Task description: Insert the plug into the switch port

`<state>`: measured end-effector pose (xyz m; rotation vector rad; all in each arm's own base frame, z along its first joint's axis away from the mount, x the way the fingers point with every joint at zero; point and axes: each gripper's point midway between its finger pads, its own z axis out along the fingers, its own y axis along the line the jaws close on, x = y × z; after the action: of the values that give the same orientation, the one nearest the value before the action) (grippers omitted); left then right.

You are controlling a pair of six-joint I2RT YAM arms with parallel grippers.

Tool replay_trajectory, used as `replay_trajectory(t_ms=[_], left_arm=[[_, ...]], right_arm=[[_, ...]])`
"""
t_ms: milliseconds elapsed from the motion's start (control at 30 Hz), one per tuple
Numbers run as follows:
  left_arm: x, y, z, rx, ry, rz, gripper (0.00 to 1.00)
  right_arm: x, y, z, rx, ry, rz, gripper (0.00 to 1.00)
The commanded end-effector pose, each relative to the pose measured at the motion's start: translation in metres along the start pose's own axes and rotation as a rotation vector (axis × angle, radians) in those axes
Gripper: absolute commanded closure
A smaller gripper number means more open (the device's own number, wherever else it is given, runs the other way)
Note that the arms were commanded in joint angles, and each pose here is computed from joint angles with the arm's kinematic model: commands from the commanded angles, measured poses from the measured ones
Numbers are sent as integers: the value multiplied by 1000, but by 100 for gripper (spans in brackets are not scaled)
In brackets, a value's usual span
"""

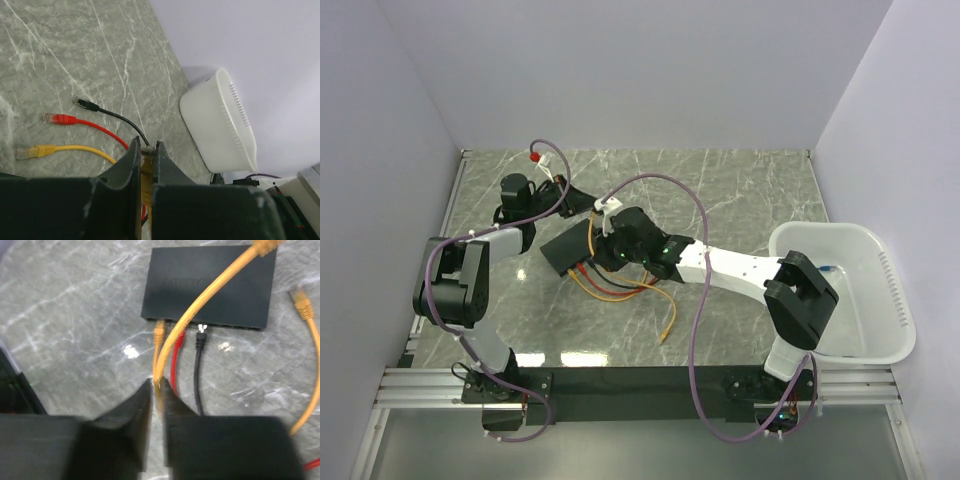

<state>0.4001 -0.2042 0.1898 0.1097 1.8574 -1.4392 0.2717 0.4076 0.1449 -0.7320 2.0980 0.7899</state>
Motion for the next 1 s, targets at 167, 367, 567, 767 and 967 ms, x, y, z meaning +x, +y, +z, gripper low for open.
replay_trajectory(t_ms=[167, 367, 567, 767, 967], left_arm=[[-15, -22, 0, 59, -46, 75, 99], [-17, -27, -2, 65, -60, 85, 99], [-19, -34, -4, 79, -64, 96, 100], [-18, -32, -4, 70, -63, 100, 99], [-18, -31, -4, 66, -62, 104, 100]], right_arm=[[-67, 1, -35, -95, -206, 95, 46], [-101, -19, -45, -218, -332, 275, 48], [-117, -33, -31, -270, -374, 379, 56], [-123, -32, -16, -292, -362, 411, 58], [-120, -35, -7, -290, -350, 433, 59]])
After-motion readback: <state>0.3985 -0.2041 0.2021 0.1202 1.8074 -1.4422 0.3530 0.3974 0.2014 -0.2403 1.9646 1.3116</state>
